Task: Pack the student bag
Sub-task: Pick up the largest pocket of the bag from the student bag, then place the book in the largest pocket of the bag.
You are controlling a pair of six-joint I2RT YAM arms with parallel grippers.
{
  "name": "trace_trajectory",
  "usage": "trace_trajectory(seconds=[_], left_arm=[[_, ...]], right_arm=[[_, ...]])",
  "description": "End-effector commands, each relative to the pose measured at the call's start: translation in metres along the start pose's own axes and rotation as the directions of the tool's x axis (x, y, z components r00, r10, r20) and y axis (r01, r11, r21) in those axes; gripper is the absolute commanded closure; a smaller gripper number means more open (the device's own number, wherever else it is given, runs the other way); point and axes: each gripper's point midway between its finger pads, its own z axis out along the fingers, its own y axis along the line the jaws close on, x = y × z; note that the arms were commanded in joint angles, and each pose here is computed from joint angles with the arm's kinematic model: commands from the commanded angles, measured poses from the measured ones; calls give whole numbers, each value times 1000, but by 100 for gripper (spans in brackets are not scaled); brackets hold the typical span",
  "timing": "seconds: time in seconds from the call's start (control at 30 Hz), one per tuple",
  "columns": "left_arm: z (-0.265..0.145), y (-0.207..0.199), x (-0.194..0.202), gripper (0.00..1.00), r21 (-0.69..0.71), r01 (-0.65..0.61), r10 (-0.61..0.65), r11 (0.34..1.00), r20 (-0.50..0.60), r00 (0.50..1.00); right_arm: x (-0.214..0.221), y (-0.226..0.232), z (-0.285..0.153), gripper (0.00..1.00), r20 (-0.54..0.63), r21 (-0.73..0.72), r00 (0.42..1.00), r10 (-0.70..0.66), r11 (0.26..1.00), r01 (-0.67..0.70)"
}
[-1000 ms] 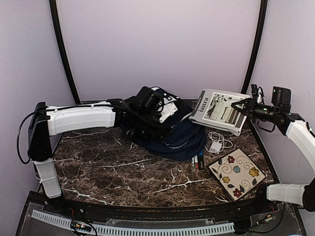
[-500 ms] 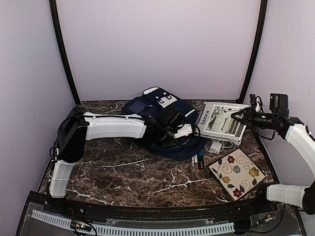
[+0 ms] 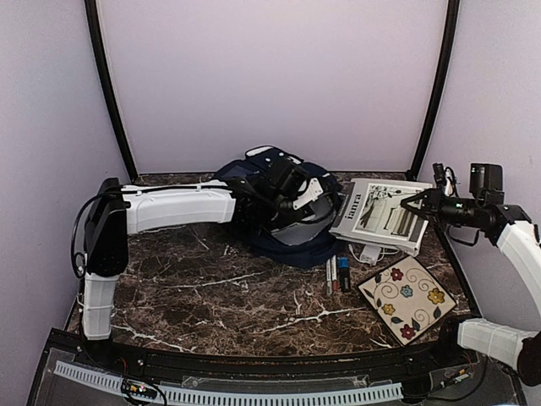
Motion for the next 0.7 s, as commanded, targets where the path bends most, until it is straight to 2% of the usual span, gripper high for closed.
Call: trace_trajectory(seconds=[0.0, 0.07, 0.13, 0.23, 0.33, 0.5, 0.67], left_arm=[[-69, 107, -35, 100, -93, 296, -272, 951, 207, 940], [-78, 108, -38, 100, -65, 319, -296, 946, 231, 927], [-85, 108, -40, 100, -45, 338, -318, 940, 243, 916], [-100, 106, -48, 100, -14, 346, -330, 938, 272, 904], [-122, 100, -66, 100, 8, 319, -303, 948, 327, 895], [-151, 94, -92, 100, 16, 308, -291, 951, 374, 880], [-159, 97, -93, 100, -9, 310, -285, 951, 363, 887]], right_arm=[[17, 8, 5, 98, -34, -115, 998, 55, 992, -59], [26, 3, 18, 100, -5, -167, 988, 156, 974, -155], [29, 21, 25, 100, 25, -293, 980, 200, 938, -184], [20, 48, 34, 100, 69, -419, 976, 208, 894, -161], [12, 75, 54, 100, 72, -463, 982, 177, 878, -124], [-13, 73, 104, 100, 136, -395, 963, 234, 904, -164], [-37, 80, 137, 100, 184, -388, 945, 270, 903, -183]])
